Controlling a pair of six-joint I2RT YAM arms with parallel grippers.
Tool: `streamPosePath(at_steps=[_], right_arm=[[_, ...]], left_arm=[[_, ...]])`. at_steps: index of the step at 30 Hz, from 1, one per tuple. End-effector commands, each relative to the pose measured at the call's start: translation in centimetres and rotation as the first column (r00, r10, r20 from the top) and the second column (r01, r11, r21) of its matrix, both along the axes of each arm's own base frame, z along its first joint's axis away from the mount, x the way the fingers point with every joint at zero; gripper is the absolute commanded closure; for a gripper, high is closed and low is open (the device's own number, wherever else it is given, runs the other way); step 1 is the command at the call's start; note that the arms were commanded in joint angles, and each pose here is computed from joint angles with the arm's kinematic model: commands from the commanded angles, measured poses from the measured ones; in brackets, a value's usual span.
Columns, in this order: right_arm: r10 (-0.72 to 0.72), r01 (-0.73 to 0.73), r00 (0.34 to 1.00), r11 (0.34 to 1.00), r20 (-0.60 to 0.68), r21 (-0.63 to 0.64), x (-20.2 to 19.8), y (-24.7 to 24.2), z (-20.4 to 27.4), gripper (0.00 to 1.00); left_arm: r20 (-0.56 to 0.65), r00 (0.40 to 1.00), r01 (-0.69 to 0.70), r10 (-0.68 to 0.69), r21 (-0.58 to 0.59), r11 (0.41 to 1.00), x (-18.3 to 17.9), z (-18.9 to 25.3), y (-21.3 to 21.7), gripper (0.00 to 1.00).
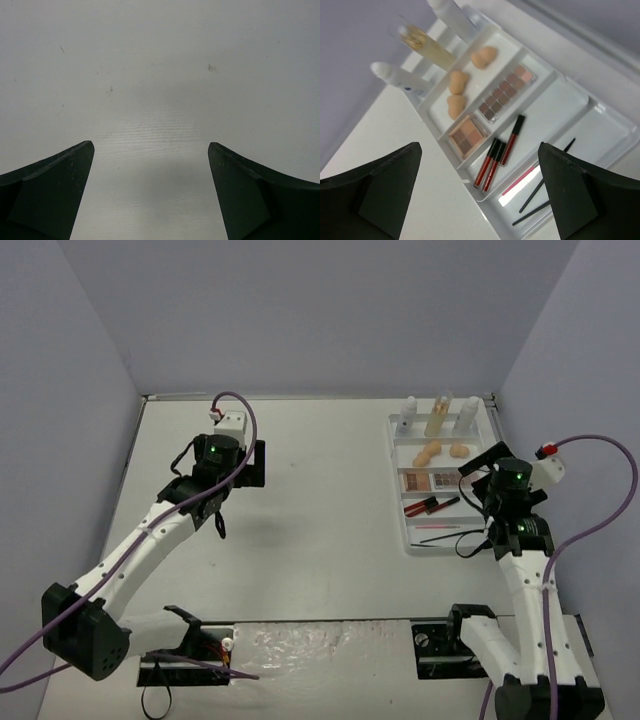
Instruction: Organize the makeup
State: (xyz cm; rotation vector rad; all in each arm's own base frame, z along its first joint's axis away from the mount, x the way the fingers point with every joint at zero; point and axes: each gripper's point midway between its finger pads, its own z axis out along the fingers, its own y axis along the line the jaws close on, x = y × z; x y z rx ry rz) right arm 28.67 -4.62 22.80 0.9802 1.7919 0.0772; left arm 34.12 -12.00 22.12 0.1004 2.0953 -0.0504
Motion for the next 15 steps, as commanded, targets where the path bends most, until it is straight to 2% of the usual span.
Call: streamPosePath(at_steps=[1, 7, 15], right_arm=[[0.080, -0.044, 0.989, 0.962, 0.124, -0.269, -2.3, -0.6, 8.1, 0.00], [0.201, -0.097, 0.957, 0.902, 0.211, -0.420, -6.0, 0.3, 13.2, 0.00], [0.318, -0.145, 0.910, 0.845, 0.265, -0.515, -10.8, 0.9, 16.4, 0.00]], left_arm=[[0.155, 0.986, -0.057, 0.069, -0.081, 0.995, -1.5, 7.8, 1.9, 0.03], [0.191, 0.970, -0.135, 0.150, -0.087, 0.987, -5.6, 10.9, 5.4, 0.03], [0.157, 0.968, -0.188, 0.198, -0.074, 0.979, -10.8, 11.6, 8.7, 0.03]])
